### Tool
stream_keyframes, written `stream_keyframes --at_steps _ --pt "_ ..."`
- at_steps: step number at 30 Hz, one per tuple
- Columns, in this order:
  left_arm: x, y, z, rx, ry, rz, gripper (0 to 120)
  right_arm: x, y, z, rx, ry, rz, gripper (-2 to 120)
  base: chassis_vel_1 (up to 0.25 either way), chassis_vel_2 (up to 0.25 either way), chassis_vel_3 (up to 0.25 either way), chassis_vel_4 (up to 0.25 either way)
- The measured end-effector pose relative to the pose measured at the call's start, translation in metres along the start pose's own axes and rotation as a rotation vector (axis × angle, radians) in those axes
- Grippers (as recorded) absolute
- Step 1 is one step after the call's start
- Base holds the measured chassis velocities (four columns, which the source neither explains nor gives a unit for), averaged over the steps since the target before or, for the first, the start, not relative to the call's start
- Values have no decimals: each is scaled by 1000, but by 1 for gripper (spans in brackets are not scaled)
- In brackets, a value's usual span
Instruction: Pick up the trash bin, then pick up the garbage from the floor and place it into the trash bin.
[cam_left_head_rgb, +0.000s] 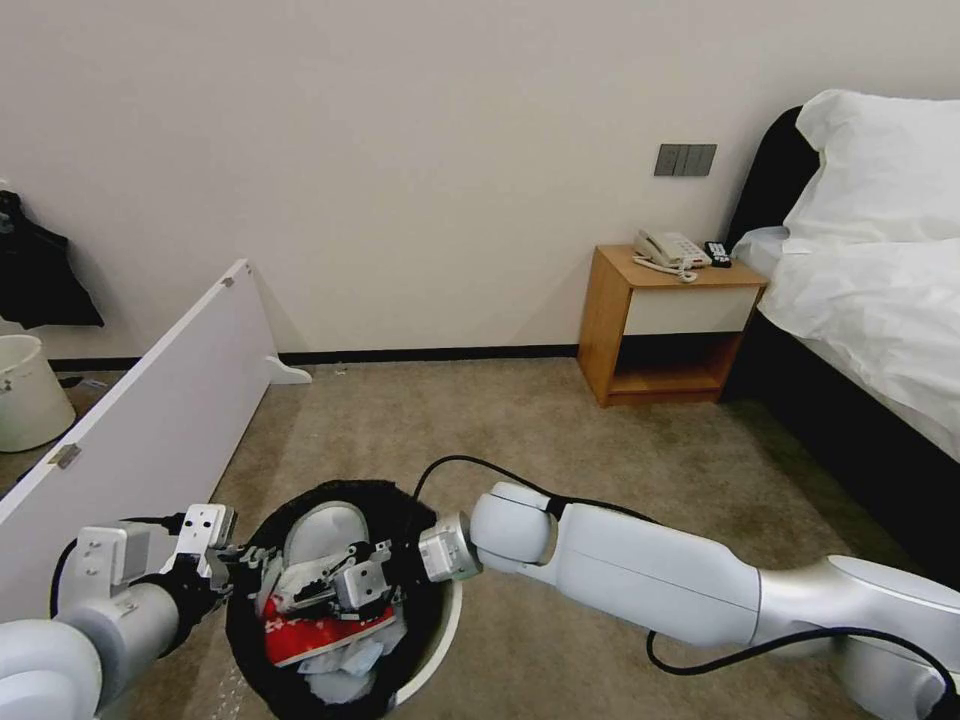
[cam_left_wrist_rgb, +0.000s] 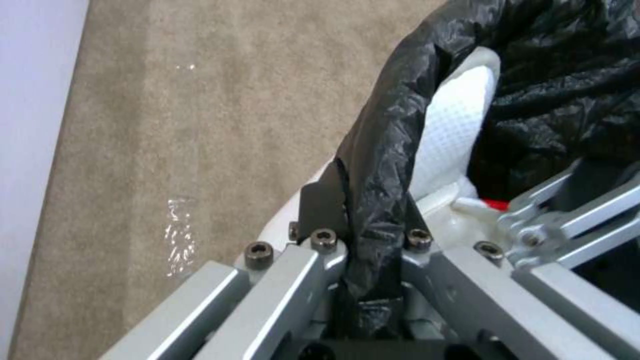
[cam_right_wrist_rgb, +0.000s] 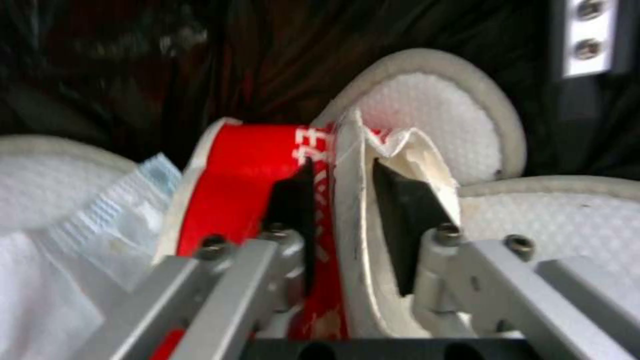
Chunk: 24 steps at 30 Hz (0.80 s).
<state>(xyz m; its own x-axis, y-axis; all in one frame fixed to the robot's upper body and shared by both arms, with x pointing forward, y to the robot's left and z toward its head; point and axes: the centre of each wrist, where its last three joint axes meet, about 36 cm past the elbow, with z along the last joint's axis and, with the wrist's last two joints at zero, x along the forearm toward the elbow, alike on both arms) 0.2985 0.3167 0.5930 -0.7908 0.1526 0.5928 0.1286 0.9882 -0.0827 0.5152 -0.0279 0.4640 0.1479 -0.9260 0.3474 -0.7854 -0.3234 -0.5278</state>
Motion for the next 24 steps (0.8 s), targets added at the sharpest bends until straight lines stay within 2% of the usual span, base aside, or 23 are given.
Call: stream_keyframes --at_steps 1,3,6,8,9,13,14,16,18,19,24 --pt "0 0 0 0 0 0 1 0 0 0 0 0 0 29 0 0 0 0" --pt "0 0 2 4 7 -1 1 8 -2 -4 -4 -20 21 41 0 0 0 0" --pt "-1 0 3 7 12 -6 1 13 -3 -7 -5 -31 32 47 0 0 0 0" --pt "0 0 4 10 14 -10 1 24 -4 -9 -4 -40 50 59 0 0 0 0" --pt "0 0 4 10 14 -10 1 24 -4 -9 -4 -40 50 59 0 0 0 0" --pt "0 1 4 12 11 -18 1 43 -1 -7 -11 -43 77 77 0 0 0 0" --pt "0 1 4 12 11 -18 1 43 -1 -7 -11 -43 77 77 0 0 0 0" --pt "1 0 4 12 12 -21 1 52 1 -6 -15 -43 89 87 0 0 0 0" --pt "1 0 4 13 12 -22 1 55 2 -7 -15 -43 91 90 0 0 0 0" --pt "1 0 4 14 14 -24 1 59 3 -7 -16 -44 96 98 0 0 0 0" --pt "1 -1 6 16 21 -30 1 74 3 -15 -8 -75 114 100 0 0 0 0"
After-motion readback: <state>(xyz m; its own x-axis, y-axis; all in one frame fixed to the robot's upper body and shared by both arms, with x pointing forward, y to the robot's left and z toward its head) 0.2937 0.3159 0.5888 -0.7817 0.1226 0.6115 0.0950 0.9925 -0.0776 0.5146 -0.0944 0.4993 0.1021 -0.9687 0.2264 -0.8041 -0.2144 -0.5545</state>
